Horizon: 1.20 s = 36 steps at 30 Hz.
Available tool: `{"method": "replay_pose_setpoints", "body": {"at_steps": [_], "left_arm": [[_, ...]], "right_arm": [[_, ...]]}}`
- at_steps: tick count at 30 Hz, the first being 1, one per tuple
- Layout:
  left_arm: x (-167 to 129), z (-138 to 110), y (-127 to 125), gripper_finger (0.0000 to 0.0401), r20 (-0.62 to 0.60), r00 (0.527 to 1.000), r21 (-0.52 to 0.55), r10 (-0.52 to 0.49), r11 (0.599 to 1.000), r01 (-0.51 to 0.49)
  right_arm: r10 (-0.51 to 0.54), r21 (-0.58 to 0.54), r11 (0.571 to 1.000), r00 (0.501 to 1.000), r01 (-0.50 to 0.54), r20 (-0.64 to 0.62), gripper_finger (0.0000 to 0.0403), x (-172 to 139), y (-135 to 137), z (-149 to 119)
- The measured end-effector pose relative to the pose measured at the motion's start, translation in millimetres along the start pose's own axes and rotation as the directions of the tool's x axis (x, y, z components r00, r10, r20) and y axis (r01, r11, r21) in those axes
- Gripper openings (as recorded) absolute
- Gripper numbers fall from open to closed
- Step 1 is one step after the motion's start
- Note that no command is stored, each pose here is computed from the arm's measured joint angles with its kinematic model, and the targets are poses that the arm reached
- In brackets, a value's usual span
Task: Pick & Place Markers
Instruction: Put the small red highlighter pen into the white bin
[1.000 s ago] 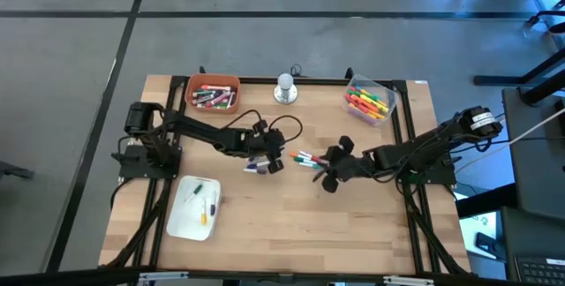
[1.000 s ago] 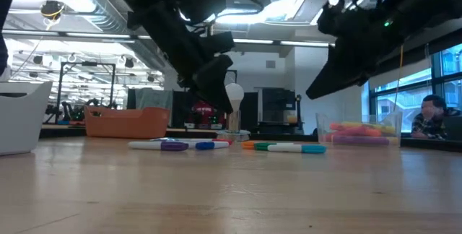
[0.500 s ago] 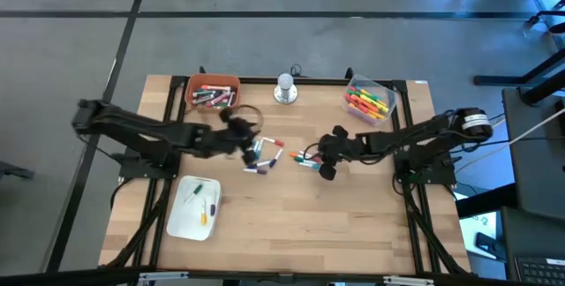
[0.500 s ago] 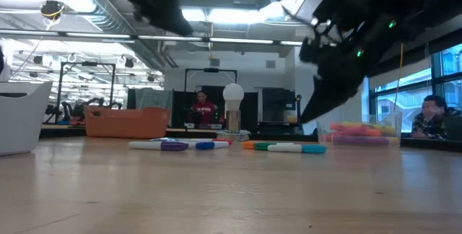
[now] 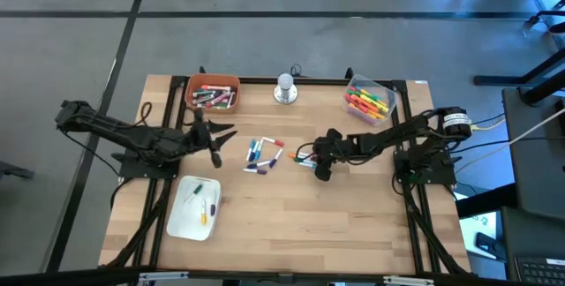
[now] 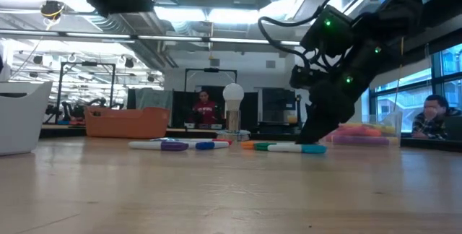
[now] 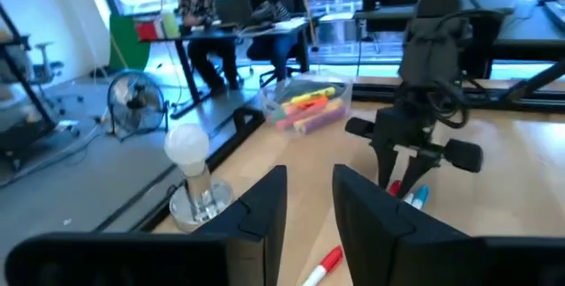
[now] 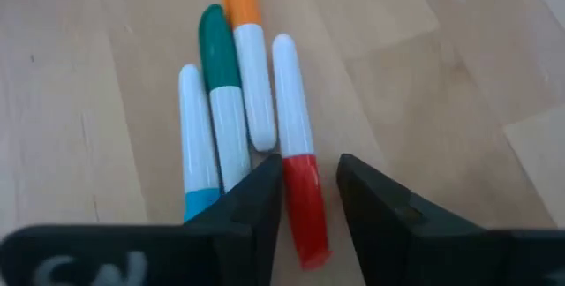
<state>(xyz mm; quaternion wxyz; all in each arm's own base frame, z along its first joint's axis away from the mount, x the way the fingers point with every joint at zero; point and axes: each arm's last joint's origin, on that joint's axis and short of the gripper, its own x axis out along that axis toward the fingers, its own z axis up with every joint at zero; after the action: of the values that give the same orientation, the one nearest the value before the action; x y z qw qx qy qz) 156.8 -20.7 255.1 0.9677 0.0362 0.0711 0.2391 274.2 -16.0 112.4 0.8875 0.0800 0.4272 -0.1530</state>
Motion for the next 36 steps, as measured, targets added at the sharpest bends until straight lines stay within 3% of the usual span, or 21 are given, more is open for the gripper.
{"method": "replay_pose_setpoints", "body": {"at_steps": [7,12,20,28,36], "left_arm": [[-23.4,9.3,6.2,0.0081,0.072,0.994,0.014,-0.076,0.997,0.075],[-32.4,5.2,9.8,0.0074,0.044,0.995,0.05,-0.087,0.995,0.085],[-36.8,-13.5,18.6,0.007,-0.09,0.995,0.095,0.051,0.995,-0.043],[-36.2,-19.6,16.6,0.0068,-0.116,0.993,0.092,0.003,0.996,0.008],[-30.2,-55.1,12.6,0.0066,-0.063,0.998,0.187,0.005,0.982,0.007]], "right_arm": [[0.009,0.006,1.0,1.0,-0.009,-0.014,0.0043,0.4,0.0,-1.3],[0.007,0.048,0.999,1.0,-0.006,-0.013,0.0043,0.5,-0.1,-1.6],[-0.032,0.078,0.997,0.998,0.028,0.057,0.0043,-2.0,4.0,2.7],[-0.026,0.087,0.996,0.997,0.019,0.079,0.0043,-3.2,4.4,4.9],[-0.037,0.096,0.995,0.992,0.026,0.117,0.0043,-3.9,4.6,8.4]]}}
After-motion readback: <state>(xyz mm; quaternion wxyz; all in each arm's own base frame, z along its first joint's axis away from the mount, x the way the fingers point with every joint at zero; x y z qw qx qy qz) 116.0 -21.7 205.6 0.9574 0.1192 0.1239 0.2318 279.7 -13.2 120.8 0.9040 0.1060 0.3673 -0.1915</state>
